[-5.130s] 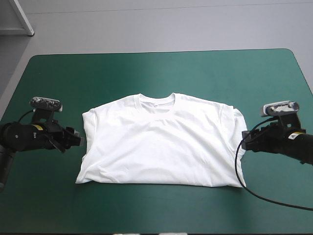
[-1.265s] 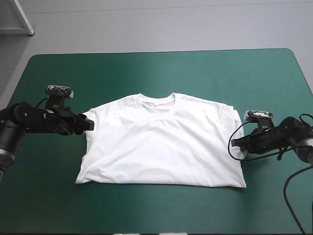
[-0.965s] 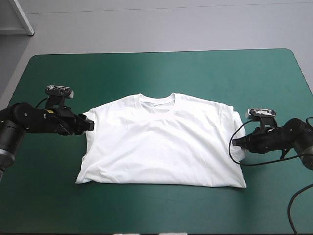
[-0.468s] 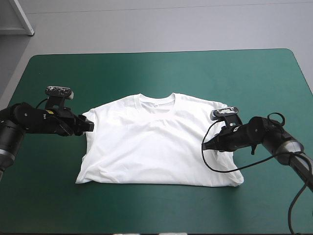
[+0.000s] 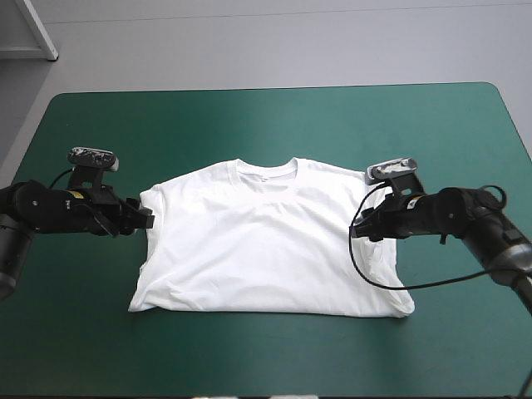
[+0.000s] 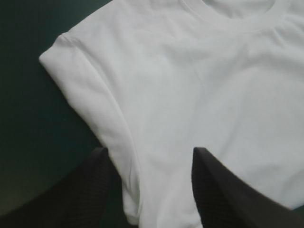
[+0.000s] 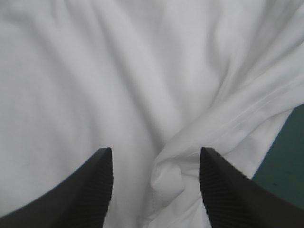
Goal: Fold the cloth
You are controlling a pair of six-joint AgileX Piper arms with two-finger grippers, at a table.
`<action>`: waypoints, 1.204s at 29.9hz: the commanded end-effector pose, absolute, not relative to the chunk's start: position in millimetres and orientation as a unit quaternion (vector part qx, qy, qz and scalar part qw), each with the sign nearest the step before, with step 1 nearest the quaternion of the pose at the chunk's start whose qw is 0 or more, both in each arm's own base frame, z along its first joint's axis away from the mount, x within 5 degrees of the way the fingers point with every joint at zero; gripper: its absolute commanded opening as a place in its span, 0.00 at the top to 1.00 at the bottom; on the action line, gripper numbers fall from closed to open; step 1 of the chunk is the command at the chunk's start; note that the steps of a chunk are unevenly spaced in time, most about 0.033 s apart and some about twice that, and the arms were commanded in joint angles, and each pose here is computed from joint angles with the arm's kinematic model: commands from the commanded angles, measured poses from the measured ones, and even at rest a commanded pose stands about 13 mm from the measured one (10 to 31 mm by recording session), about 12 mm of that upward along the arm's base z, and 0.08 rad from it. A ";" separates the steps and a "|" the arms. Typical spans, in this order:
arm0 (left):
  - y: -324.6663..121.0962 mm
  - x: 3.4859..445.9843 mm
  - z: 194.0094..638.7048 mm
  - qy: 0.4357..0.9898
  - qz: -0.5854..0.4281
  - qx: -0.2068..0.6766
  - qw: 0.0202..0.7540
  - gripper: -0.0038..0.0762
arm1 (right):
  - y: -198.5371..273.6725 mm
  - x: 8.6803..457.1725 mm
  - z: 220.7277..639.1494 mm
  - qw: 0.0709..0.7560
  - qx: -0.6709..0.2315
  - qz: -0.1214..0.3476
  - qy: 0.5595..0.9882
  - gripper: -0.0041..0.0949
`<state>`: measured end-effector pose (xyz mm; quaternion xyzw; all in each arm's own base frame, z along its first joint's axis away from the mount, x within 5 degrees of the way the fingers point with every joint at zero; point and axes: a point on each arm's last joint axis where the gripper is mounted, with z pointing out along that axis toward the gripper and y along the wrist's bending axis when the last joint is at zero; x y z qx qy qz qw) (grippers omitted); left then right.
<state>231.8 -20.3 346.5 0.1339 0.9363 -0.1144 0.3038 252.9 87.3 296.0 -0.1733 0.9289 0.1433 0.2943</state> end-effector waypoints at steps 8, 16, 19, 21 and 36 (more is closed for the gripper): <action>-16.2 164.7 360.9 0.936 -0.080 0.109 0.324 0.46 | 66.7 191.8 384.8 0.427 -0.163 0.130 0.880 0.42; -16.0 142.4 289.8 0.959 -0.092 0.071 0.259 0.46 | 62.3 170.3 364.1 0.387 -0.155 0.137 0.898 0.49; -15.0 144.2 274.5 0.959 -0.089 0.059 0.262 0.46 | 61.3 167.3 352.8 0.377 -0.153 0.136 0.903 0.52; -14.3 147.2 268.0 0.960 -0.088 0.051 0.262 0.46 | 61.3 166.7 345.6 0.367 -0.153 0.136 0.908 0.53; -17.7 175.9 229.4 0.979 -0.120 0.055 0.157 0.54 | 58.7 166.5 329.3 0.351 -0.158 0.117 0.915 0.54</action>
